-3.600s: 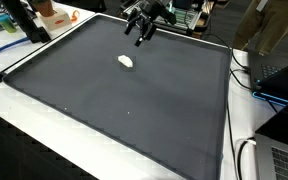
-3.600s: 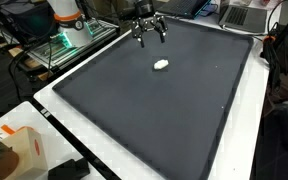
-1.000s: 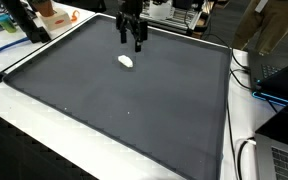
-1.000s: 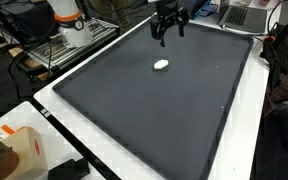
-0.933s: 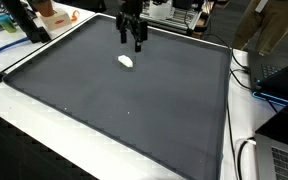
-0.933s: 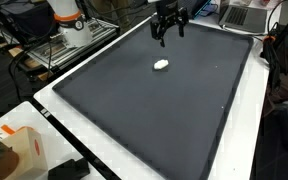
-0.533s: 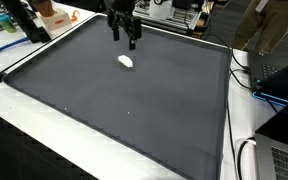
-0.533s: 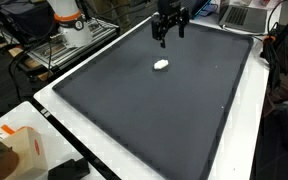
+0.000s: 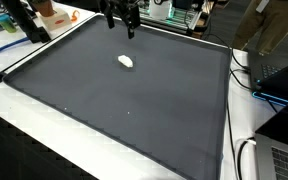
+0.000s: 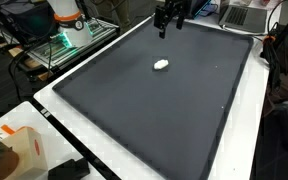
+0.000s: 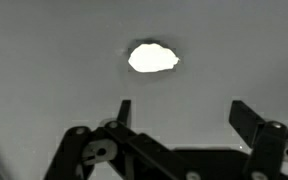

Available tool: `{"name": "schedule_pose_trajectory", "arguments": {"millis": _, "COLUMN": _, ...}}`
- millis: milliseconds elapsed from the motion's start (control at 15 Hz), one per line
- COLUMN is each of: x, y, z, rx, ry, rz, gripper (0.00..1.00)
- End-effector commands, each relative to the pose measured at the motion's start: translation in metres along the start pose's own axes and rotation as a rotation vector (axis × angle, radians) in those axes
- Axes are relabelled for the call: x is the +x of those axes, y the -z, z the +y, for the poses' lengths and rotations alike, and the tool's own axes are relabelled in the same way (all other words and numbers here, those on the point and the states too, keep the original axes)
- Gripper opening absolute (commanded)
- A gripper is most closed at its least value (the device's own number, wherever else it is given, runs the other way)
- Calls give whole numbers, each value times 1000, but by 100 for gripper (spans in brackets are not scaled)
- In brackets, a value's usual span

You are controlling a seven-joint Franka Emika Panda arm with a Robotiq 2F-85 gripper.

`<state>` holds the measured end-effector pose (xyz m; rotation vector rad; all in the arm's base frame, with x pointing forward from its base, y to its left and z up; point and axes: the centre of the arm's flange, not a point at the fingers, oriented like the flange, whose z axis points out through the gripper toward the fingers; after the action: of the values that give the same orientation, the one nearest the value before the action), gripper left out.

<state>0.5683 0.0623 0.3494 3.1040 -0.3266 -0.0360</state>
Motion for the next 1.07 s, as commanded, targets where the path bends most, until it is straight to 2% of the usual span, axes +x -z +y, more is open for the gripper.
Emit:
{"name": "schedule_pose_trajectory", "arguments": {"millis": 0, "x": 27, "y": -7, "z": -9, "rx": -29, "ry": 21, "rz": -117, "gripper": 100}}
{"name": "schedule_pose_trajectory", "arguments": {"millis": 267, "x": 48, "y": -26, "z": -9, "rx": -42, "ry": -6, "rz": -210, "gripper": 100}}
{"name": "schedule_pose_trajectory", "arguments": {"millis": 333, "x": 55, "y": -33, "z": -6, "rx": -17, "ry": -36, "rz": -220, "gripper": 100}}
{"name": "schedule_pose_trajectory", "arguments": {"millis": 400, "x": 31, "y": -22, "z": -5, "rx": -43, "ry": -5, "rz": -173, "gripper": 100}}
{"name": "schedule_pose_trajectory", "arguments": {"millis": 733, "x": 53, "y": -40, "z": -2, "rx": -25, "ry": -17, "rz": -193, "gripper": 100}}
{"name": "schedule_pose_trajectory", "arguments": {"millis": 1000, "x": 76, "y": -47, "z": -1, "rx": -18, "ry": 2, "rz": -243, "gripper": 100}}
